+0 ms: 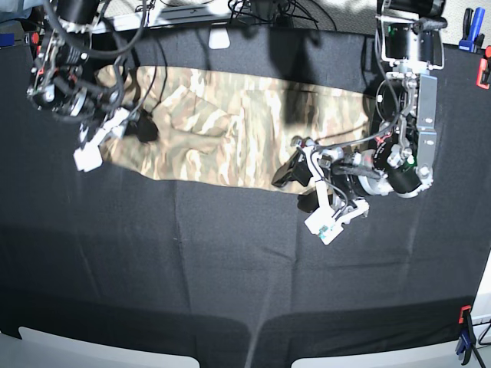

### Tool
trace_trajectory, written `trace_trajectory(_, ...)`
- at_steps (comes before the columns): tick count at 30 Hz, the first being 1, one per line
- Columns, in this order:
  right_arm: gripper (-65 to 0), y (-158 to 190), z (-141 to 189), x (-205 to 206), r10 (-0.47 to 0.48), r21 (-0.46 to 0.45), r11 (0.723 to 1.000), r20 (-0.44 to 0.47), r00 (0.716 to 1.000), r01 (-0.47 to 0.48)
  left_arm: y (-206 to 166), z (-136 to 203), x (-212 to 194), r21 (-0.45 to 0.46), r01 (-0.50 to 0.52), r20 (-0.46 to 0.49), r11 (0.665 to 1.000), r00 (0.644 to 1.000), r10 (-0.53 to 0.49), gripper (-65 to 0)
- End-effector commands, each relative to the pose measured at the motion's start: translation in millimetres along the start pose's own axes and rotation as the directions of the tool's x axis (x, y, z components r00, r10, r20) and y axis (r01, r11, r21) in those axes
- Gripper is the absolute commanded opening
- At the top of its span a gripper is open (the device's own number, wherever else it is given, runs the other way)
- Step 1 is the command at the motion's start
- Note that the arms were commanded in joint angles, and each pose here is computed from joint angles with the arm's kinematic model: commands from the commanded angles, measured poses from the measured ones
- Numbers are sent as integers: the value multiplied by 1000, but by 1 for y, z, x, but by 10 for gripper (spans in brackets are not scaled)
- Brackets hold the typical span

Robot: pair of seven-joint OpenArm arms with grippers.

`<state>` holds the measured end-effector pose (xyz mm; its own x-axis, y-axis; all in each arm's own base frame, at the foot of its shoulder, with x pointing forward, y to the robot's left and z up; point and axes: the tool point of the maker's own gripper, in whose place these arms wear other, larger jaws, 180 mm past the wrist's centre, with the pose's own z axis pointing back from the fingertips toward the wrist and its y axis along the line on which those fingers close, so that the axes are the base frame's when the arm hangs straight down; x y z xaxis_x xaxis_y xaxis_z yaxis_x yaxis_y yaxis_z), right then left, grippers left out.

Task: Layout the t-shirt on the table in an organized manner, then fold the t-shirt properly
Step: 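Grasp the other strip end with the right gripper and fold it over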

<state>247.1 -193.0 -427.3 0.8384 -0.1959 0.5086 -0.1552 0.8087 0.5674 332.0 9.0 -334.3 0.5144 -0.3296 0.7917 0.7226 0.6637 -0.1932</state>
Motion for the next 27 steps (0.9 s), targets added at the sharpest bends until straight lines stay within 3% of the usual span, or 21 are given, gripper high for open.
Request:
trace_trajectory(1,-650,-11,7,3,31,-48,998,-42,999,-33,2,5,19,1,23,55,1000,998,-23,-279)
trace_trajectory(5,-650,-25,23,40,61,-96,994,28,998,-58,2,5,19,0,23,55,1000,998,-23,-279)
trace_trajectory(8,-650,-46,42,67,71,-189,980,67,995,-57,1,5,19,0,22,56,1000,998,-22,-279)
trace_trajectory(16,-650,-90,102,145,159,-439,895,143,977,-81,-8,5,24,-54,-6,78,999,997,10,-279)
trace_trajectory(19,-650,-82,106,176,159,-431,901,219,963,-51,-16,5,20,-98,-59,65,993,996,65,-279)
trace_trajectory(22,-650,-58,90,194,164,-350,935,274,948,-61,-17,3,13,-89,-126,68,988,989,132,-279)
trace_trajectory(27,-650,-16,36,183,186,-227,964,212,960,-136,-23,2,-1,-93,-164,61,982,984,170,-279)
